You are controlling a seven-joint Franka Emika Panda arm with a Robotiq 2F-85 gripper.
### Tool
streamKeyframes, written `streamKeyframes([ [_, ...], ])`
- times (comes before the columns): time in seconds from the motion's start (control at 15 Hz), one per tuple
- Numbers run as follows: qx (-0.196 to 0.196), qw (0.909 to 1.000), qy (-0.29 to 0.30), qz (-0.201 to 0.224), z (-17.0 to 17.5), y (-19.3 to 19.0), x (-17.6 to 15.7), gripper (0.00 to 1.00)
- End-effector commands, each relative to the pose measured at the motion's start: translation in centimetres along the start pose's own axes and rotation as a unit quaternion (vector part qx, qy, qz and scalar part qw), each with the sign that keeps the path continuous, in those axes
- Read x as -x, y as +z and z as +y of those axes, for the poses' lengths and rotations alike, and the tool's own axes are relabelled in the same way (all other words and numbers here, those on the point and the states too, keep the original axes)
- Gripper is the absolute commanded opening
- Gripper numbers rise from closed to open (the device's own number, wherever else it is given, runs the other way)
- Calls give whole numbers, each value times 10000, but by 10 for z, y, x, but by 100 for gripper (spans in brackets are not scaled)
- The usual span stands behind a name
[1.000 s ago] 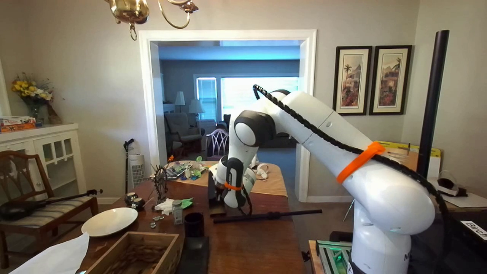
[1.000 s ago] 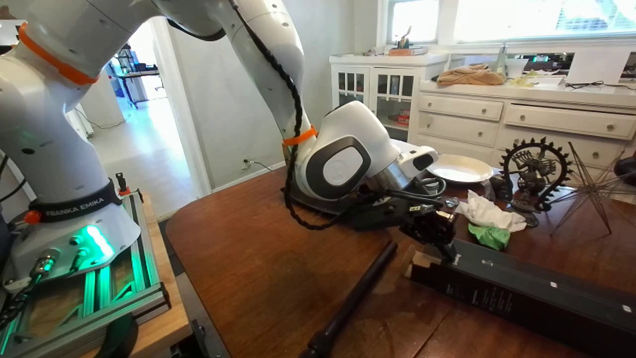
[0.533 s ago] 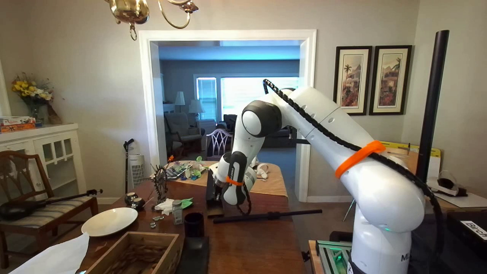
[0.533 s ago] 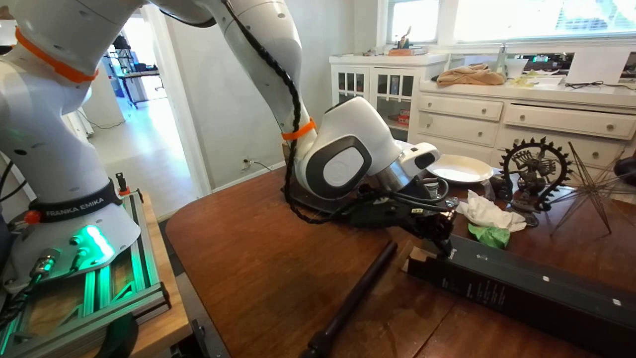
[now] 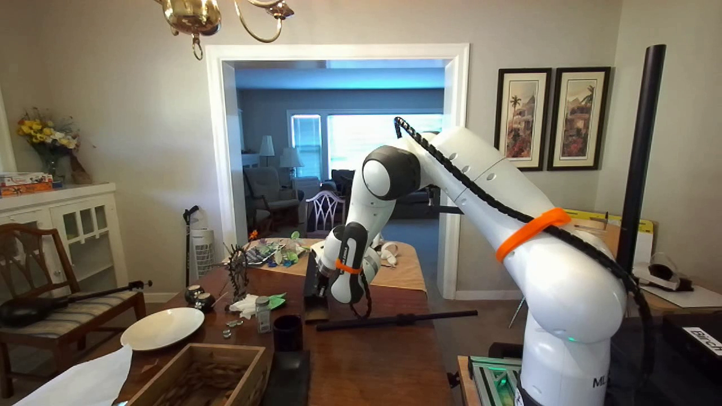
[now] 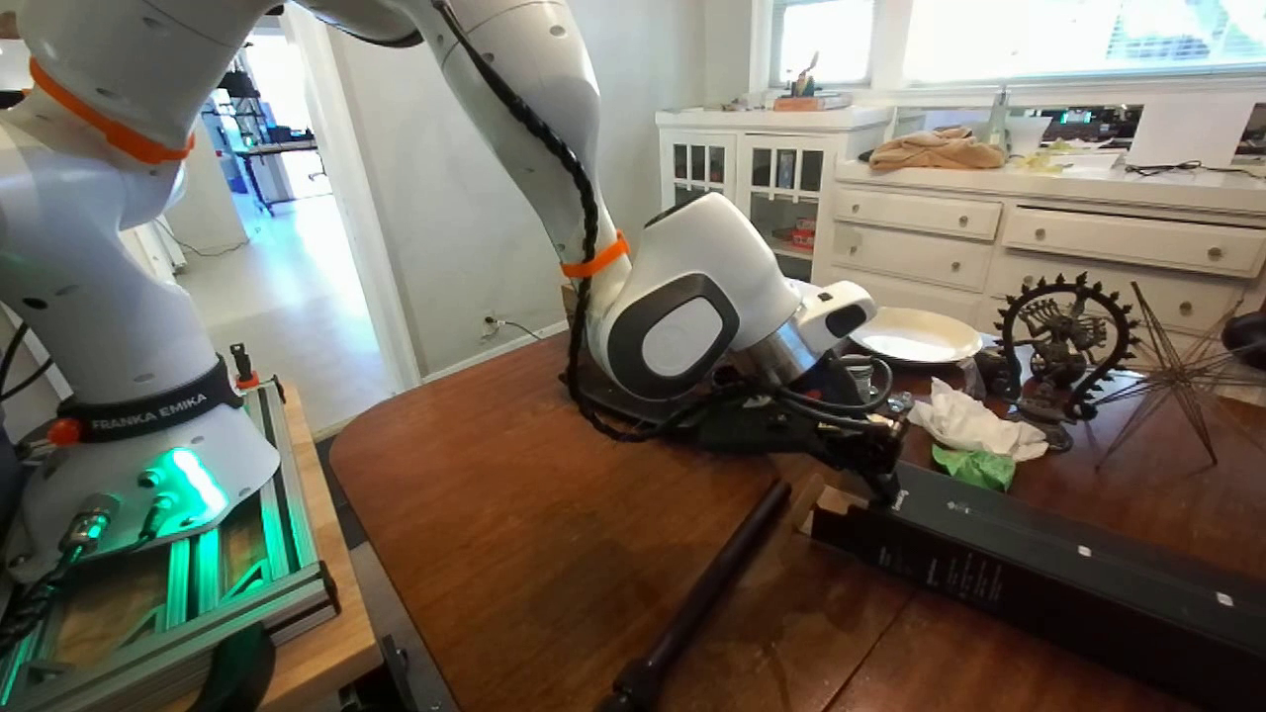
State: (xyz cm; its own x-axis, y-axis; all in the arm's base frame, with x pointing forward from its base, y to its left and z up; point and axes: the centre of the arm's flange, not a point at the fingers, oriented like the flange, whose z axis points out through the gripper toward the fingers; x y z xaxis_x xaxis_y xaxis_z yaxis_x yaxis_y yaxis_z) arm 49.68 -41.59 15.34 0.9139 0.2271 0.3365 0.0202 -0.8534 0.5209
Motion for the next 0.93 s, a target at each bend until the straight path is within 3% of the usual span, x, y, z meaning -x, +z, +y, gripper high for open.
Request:
streamKeyframes([
  [0.0,-86,9998,-73,173,-4,0,3,1],
  [0.87,-248,9980,-170,551,-9,1,0,1],
])
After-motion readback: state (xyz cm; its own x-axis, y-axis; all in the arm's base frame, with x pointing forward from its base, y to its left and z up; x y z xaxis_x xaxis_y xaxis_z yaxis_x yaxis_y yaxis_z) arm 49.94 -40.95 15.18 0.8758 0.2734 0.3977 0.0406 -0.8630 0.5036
